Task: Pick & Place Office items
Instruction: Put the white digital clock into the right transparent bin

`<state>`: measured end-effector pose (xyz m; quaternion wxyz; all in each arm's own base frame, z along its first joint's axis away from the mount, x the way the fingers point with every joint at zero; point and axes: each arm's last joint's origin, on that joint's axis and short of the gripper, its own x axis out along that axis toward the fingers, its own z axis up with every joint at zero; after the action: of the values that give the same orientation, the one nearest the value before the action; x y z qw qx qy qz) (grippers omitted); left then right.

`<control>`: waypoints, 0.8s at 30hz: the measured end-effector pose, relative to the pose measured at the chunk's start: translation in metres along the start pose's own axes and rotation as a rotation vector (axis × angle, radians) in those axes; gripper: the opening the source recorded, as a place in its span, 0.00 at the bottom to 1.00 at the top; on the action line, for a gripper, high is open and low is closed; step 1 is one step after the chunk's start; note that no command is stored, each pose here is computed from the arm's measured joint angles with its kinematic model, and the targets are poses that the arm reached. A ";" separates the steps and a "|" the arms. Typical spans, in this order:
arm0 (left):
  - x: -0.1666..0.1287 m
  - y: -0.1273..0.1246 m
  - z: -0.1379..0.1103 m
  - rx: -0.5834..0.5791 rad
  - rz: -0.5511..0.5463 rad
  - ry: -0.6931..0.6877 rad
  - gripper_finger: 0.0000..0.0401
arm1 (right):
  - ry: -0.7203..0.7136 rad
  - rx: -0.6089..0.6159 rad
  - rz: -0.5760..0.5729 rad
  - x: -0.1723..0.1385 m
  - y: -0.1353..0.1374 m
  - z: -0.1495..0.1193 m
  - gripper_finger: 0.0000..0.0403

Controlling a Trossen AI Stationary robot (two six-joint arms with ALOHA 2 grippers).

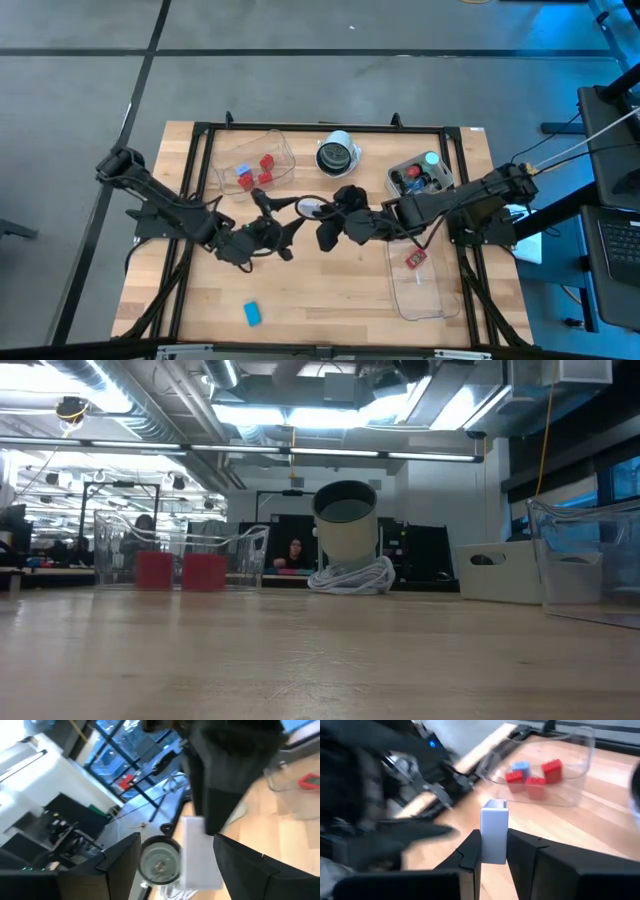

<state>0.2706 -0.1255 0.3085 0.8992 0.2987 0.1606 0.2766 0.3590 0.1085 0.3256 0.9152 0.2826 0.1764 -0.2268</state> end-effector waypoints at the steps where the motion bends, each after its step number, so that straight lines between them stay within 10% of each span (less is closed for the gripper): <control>1: -0.003 0.002 0.001 -0.006 0.012 -0.001 0.62 | 0.013 -0.012 -0.018 0.000 -0.003 0.000 0.16; 11: -0.037 0.012 -0.009 -0.187 -0.078 0.019 0.62 | 0.345 0.073 -0.189 -0.034 -0.036 -0.005 0.16; 24: -0.032 0.021 -0.045 -0.309 -0.099 0.242 0.57 | 0.697 0.260 -0.377 -0.102 -0.021 -0.073 0.17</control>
<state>0.2160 -0.1103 0.2909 0.9209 0.1138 0.2375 0.2873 0.2490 0.1695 0.3054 0.6999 0.4184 0.4941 -0.3016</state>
